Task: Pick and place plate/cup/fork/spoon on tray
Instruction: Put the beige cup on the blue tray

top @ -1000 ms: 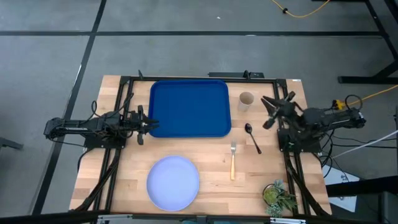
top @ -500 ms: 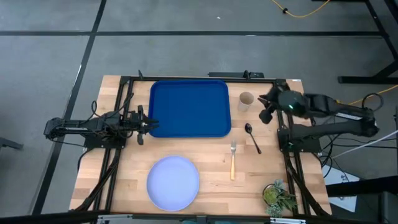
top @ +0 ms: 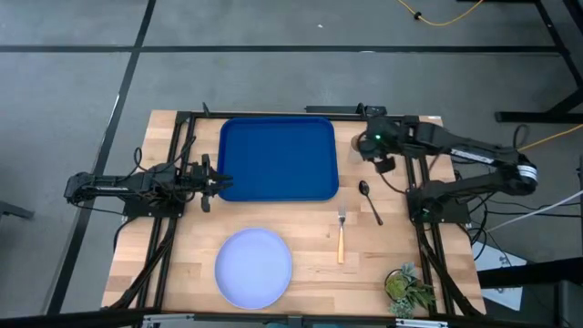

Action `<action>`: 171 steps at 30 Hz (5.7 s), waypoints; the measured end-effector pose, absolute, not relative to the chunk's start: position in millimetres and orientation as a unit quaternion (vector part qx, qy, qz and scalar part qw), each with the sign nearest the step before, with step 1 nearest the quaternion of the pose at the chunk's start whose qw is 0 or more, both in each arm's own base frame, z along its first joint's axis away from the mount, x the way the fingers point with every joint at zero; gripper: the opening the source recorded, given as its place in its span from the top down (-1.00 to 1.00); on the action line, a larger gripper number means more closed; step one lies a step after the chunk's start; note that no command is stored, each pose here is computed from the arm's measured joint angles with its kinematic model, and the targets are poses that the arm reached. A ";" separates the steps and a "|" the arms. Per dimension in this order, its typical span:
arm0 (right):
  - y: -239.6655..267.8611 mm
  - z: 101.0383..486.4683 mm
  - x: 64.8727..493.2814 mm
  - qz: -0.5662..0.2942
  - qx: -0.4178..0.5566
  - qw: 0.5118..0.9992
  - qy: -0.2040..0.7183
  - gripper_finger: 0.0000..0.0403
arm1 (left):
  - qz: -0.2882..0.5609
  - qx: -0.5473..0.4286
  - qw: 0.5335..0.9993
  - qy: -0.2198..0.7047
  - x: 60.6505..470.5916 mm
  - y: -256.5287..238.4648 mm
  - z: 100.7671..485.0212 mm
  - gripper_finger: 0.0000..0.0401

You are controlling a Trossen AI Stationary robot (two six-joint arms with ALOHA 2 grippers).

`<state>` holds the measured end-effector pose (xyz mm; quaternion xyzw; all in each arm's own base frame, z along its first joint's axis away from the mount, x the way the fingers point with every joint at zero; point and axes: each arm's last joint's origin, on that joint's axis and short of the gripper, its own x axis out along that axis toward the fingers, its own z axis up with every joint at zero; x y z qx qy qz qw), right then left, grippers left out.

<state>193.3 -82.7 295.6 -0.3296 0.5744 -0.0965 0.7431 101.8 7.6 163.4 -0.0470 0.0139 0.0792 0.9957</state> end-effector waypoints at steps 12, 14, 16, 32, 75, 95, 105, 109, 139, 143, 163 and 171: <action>-98.8 260.6 197.9 -0.067 -0.197 0.752 0.626 0.70 | 0.079 -0.047 0.996 0.014 101.7 7.7 163.5 0.60; -101.3 253.3 195.1 -0.066 -0.188 0.746 0.636 0.70 | 0.079 -0.047 0.996 0.014 101.8 7.7 163.5 0.60; -103.0 245.5 191.9 -0.063 -0.179 0.743 0.642 0.70 | 0.079 -0.047 0.996 0.014 101.8 7.6 163.4 0.60; -105.5 234.1 191.1 -0.064 -0.187 0.745 0.637 0.70 | 0.079 -0.047 0.996 0.014 101.8 7.7 163.4 0.60; -108.2 235.8 199.3 -0.055 -0.209 0.776 0.593 0.70 | 0.079 -0.047 0.996 0.014 101.8 7.7 163.5 0.60; -117.7 208.0 187.2 -0.076 -0.192 0.770 0.604 0.70 | 0.079 -0.047 0.996 0.014 101.7 7.7 163.5 0.60; -120.0 207.2 191.3 -0.083 -0.210 0.781 0.582 0.80 | 0.079 -0.047 0.996 0.014 101.7 7.7 163.5 0.60; -120.7 208.1 192.4 -0.092 -0.215 0.781 0.579 0.95 | 0.079 -0.047 0.996 0.014 101.8 7.7 163.5 0.60; -171.1 218.6 317.2 -0.068 -0.218 0.788 0.572 0.97 | 0.079 -0.047 0.996 0.014 101.7 7.7 163.5 0.60; -184.8 212.2 323.1 -0.064 -0.200 0.776 0.594 0.93 | 0.079 -0.047 0.996 0.013 101.7 7.7 163.5 0.60; -177.0 224.4 327.5 -0.026 -0.186 0.803 0.565 0.87 | 0.079 -0.047 0.996 0.014 101.7 7.7 163.5 0.60; -176.7 223.8 326.2 -0.041 -0.163 0.804 0.571 0.86 | 0.079 -0.047 0.996 0.014 101.7 7.7 163.5 0.60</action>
